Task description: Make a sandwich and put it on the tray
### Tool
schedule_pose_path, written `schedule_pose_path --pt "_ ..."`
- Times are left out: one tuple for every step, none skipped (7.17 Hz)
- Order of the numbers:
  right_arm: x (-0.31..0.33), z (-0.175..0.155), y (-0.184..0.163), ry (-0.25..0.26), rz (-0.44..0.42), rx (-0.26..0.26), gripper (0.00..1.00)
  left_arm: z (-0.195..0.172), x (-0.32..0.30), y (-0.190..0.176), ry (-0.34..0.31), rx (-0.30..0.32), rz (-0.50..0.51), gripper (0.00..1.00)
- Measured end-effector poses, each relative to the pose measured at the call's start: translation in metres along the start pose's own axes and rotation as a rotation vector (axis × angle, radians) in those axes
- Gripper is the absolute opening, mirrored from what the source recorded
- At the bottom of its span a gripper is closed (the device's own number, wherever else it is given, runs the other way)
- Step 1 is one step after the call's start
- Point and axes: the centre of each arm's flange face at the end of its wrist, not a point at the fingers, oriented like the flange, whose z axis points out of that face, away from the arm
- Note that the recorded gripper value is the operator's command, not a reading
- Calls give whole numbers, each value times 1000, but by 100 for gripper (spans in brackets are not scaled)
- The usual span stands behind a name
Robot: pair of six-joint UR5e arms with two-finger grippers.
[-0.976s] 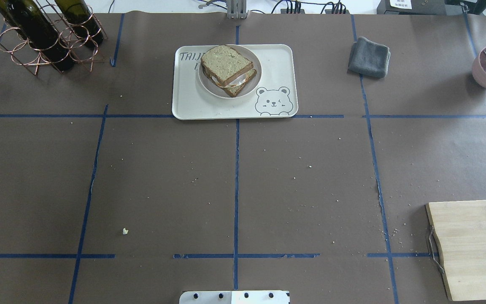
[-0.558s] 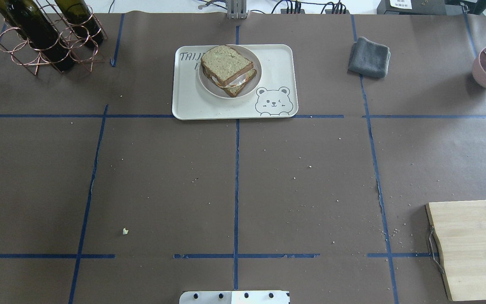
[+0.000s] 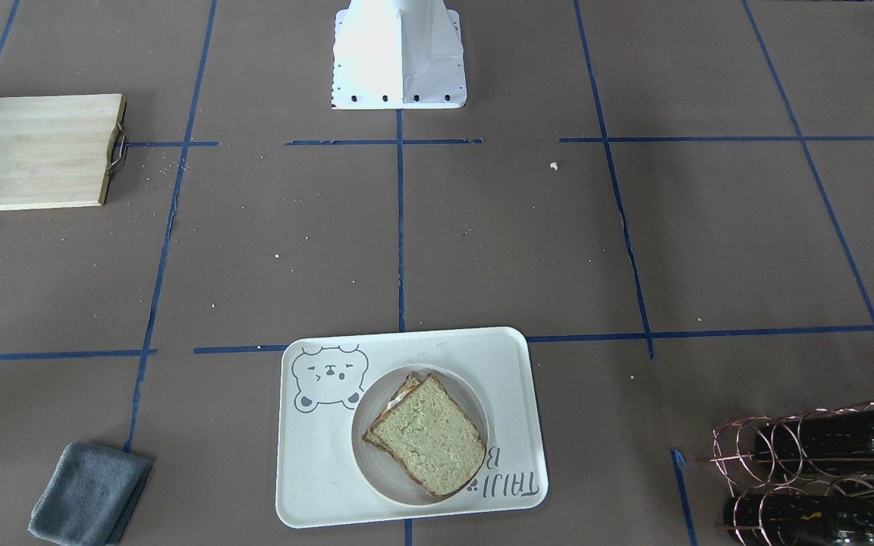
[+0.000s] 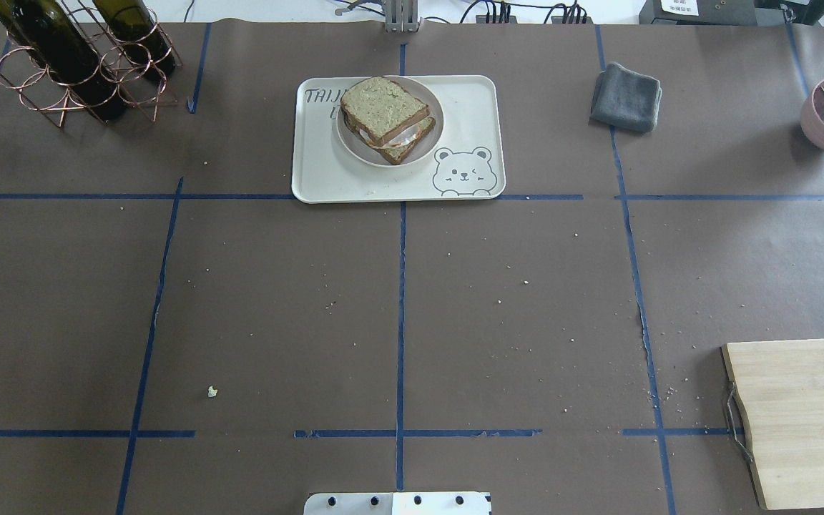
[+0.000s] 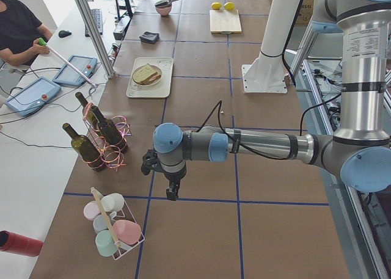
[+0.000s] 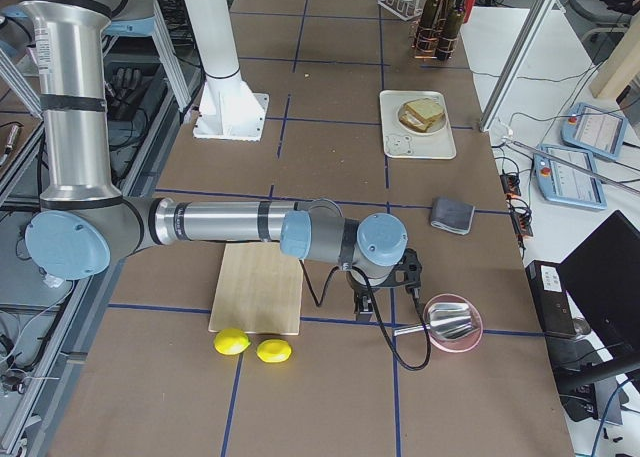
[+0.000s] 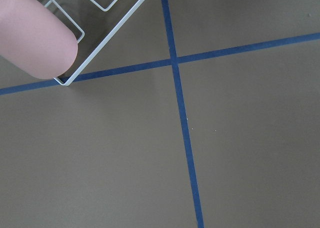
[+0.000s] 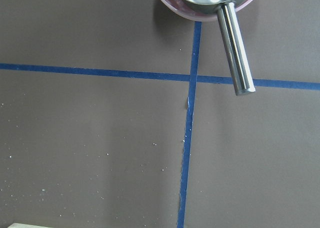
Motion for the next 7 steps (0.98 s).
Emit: schedule_pose_path --pt "1 0 0 2 0 1 100 -1 1 0 4 1 2 100" --pt "1 -1 1 3 0 1 100 -2 2 0 5 4 4 100" --pt "1 -1 0 11 -2 2 100 -3 3 0 5 6 6 100" --pt "3 -2 -1 36 -14 12 100 -3 3 0 5 6 6 100" --pt "7 -1 -3 66 -22 28 100 -3 3 1 5 6 6 100" --pt "11 2 -4 82 -16 43 100 -3 3 0 5 6 6 100" --pt "15 4 -5 86 -11 51 100 -4 3 0 5 7 7 100"
